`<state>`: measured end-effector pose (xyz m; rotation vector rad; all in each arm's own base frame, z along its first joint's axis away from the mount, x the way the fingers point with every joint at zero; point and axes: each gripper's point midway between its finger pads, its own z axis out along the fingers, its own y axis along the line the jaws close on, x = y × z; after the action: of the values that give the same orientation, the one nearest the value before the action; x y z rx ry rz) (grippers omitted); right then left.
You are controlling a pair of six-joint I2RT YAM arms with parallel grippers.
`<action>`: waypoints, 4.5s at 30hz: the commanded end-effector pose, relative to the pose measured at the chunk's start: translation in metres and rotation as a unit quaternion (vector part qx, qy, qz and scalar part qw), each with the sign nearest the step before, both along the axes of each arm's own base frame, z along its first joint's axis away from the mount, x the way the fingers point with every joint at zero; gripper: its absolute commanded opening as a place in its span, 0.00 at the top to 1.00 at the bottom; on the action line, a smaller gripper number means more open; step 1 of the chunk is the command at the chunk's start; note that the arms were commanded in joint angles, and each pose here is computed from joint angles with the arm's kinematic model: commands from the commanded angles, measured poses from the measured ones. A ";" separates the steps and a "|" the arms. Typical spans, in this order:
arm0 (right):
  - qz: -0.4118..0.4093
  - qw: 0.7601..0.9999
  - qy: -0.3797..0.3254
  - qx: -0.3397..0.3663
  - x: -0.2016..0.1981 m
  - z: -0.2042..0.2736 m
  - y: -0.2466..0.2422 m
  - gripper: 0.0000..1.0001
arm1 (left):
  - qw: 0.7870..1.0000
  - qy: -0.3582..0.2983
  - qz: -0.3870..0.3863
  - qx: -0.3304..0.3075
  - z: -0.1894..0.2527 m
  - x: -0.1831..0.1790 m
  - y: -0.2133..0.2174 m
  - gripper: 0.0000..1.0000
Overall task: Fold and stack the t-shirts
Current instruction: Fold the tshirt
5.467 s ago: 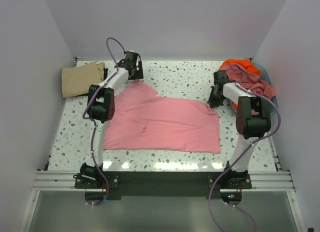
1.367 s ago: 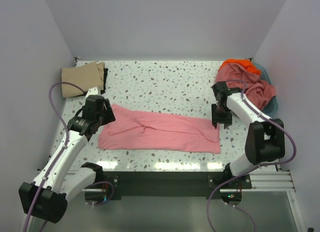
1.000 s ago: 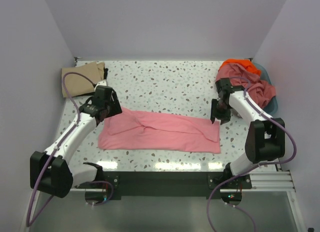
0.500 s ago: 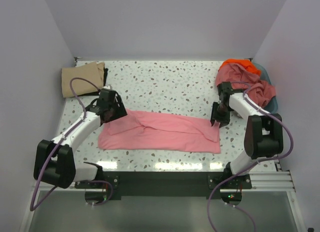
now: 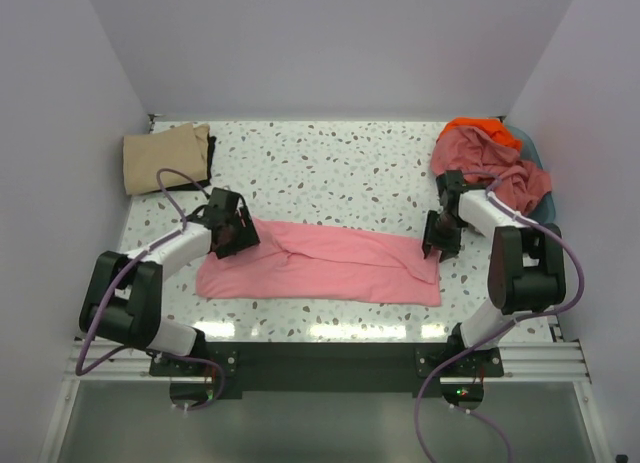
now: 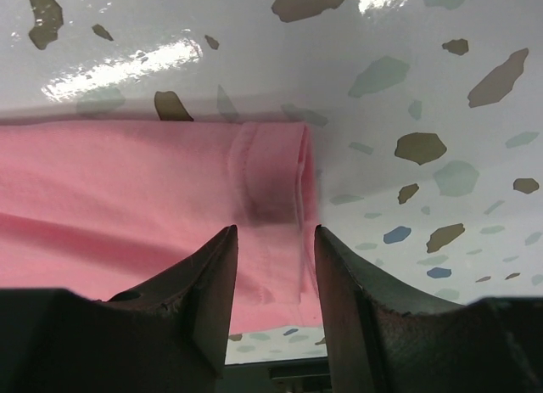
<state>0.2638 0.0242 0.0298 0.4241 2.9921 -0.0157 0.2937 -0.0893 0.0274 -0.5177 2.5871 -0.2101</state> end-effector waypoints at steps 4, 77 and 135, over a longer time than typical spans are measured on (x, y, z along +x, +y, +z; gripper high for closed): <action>-0.022 1.000 -0.002 0.004 0.004 -0.010 -0.005 0.55 | 1.000 -0.024 -0.001 -0.002 0.005 0.014 -0.002 0.29; -0.008 0.997 -0.051 -0.063 0.046 0.036 -0.052 0.87 | 0.999 -0.016 -0.011 0.049 0.005 0.015 0.016 0.23; 0.096 0.991 -0.051 0.083 0.032 0.023 0.070 0.63 | 0.989 -0.011 -0.117 0.090 0.031 0.012 -0.053 0.97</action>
<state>0.2884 0.0883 0.0516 0.1672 2.9426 0.2232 0.3199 -0.1430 0.0469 -0.1035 2.6189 -0.0549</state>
